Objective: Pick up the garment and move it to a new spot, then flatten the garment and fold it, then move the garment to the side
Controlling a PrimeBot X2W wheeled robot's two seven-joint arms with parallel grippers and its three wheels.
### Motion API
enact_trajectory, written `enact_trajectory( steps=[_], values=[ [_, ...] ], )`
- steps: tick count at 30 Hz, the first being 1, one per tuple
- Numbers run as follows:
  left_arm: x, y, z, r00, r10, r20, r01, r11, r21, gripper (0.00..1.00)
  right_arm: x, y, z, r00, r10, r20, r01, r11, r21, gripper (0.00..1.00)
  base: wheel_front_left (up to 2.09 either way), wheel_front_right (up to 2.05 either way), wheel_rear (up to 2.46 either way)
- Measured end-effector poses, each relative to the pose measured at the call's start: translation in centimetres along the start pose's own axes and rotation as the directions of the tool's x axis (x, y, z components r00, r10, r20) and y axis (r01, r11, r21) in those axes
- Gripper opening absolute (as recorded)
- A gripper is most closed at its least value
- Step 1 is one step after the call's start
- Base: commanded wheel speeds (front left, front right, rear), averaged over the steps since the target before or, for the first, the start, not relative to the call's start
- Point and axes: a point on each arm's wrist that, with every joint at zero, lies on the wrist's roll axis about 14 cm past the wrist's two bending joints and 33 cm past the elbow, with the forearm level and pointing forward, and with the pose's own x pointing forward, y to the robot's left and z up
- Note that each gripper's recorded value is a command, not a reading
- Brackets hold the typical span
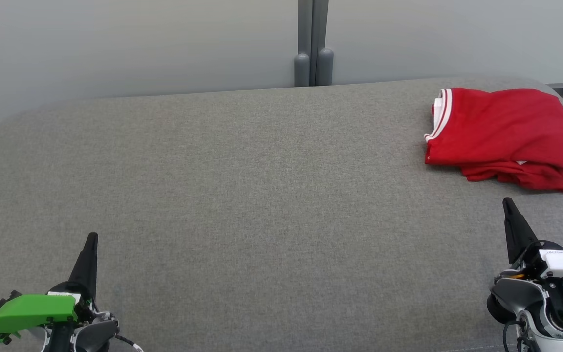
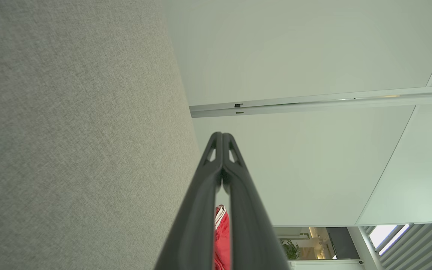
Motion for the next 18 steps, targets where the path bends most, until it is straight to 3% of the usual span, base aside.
enact_trajectory(
  steps=[18],
  values=[
    [0.00,0.00,0.00,1.000,0.000,0.000,0.000,1.000,0.000,0.00,0.01,0.01,-0.01,1.000,0.000,0.000,0.000,1.000,0.000,0.00,0.00,0.00,0.00]
  ],
)
